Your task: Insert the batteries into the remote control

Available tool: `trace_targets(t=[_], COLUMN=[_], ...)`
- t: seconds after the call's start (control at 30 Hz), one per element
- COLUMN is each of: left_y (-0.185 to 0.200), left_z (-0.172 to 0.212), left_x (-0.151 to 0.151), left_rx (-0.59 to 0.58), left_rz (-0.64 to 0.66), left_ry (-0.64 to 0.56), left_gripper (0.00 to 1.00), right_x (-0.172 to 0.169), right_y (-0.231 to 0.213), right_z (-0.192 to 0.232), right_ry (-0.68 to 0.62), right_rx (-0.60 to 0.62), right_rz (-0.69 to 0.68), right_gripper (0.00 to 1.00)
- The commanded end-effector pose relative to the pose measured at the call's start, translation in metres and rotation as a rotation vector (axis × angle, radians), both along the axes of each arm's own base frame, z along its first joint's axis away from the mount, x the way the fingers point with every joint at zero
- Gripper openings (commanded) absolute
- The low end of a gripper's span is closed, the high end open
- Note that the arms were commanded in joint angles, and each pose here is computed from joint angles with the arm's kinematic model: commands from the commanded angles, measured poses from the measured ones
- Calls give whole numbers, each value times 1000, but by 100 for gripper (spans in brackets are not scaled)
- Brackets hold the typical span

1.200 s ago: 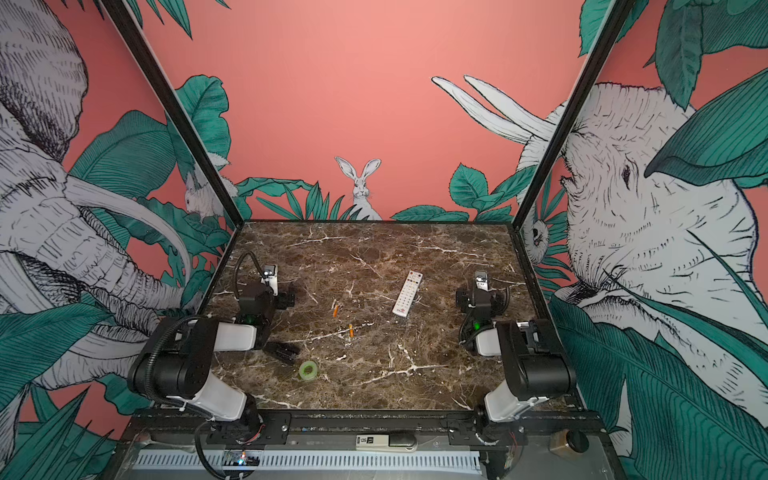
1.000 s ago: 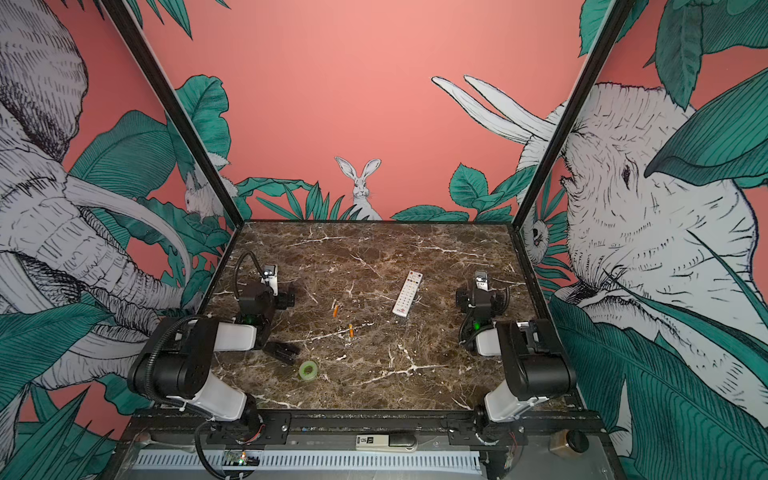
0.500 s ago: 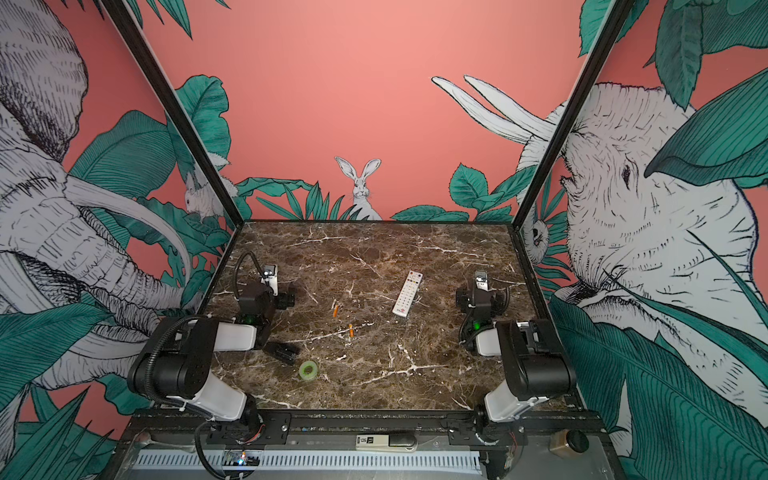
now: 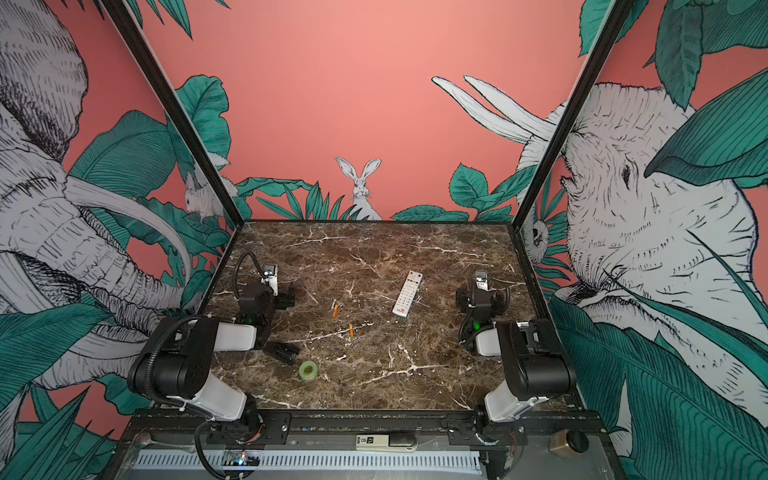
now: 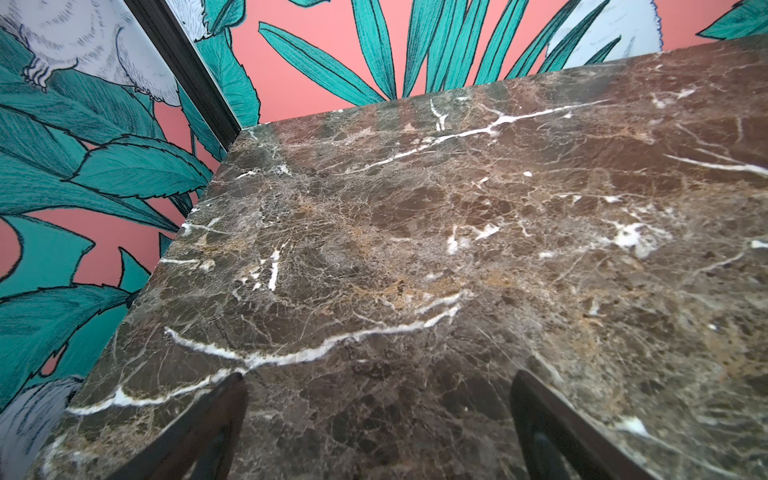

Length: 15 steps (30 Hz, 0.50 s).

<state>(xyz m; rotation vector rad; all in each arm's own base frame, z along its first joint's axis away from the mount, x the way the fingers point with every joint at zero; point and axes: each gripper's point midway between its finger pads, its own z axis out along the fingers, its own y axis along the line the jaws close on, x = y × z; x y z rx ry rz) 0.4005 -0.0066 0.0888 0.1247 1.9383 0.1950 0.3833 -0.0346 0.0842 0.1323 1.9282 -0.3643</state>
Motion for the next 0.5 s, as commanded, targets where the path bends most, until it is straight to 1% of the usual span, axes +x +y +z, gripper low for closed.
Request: trace_targets(t=[0.0, 0.47], left_y=[1, 1], left_z=[7, 8], left_x=[0, 1], left_rx=[-11, -11], left_rz=[2, 4], left_ry=[-27, -28], left_gripper=[100, 100], right_x=[4, 4], right_y=[-2, -2], right_z=[16, 16], right_ry=[-60, -62], right_rx=[14, 14], right_rz=[-12, -12], right_gripper=[99, 99])
